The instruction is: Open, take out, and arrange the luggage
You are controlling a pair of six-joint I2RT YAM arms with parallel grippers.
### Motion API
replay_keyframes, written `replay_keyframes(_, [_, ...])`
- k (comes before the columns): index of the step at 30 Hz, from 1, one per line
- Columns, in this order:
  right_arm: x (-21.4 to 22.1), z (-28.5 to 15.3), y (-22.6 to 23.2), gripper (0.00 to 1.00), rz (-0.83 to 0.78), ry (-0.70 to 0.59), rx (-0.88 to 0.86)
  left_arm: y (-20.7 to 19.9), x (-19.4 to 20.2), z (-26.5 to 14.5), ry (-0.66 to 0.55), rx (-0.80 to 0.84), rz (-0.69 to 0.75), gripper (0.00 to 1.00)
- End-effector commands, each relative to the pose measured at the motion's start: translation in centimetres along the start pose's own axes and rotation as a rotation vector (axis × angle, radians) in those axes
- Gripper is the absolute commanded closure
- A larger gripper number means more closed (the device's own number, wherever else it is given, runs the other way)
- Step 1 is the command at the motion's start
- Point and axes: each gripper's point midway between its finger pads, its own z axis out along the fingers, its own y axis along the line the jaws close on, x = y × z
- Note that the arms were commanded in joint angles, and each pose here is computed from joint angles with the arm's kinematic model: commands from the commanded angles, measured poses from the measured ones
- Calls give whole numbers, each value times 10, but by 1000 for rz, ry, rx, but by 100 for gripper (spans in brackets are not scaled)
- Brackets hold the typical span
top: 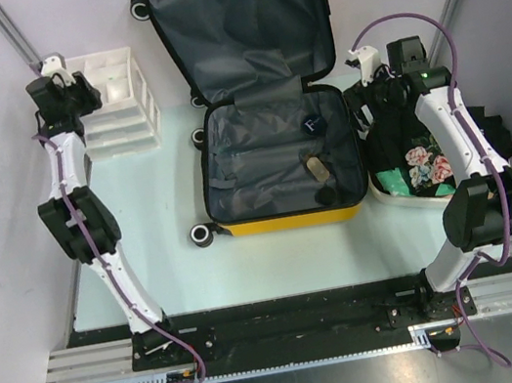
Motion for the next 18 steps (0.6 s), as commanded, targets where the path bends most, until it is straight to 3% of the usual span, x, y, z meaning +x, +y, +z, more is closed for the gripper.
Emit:
replay_keyframes(1, [-16, -11, -3, 17, -12, -37, 34, 10, -5, 4, -21, -27, 69, 46])
replay_keyframes(5, [-16, -11, -3, 18, -16, -34, 33, 11, 4, 3, 5, -23, 87, 53])
replay_keyframes(9, [-17, -11, -3, 18, -16, -37, 27, -1, -10, -11, -11, 18, 85, 78])
replay_keyframes(14, [-23, -9, -1, 18, -18, -64, 12, -18, -31, -44, -32, 44, 83, 99])
replay_keyframes(18, [-30, -2, 2, 18, -2, -90, -13, -33, -52, -87, -63, 46, 94, 100])
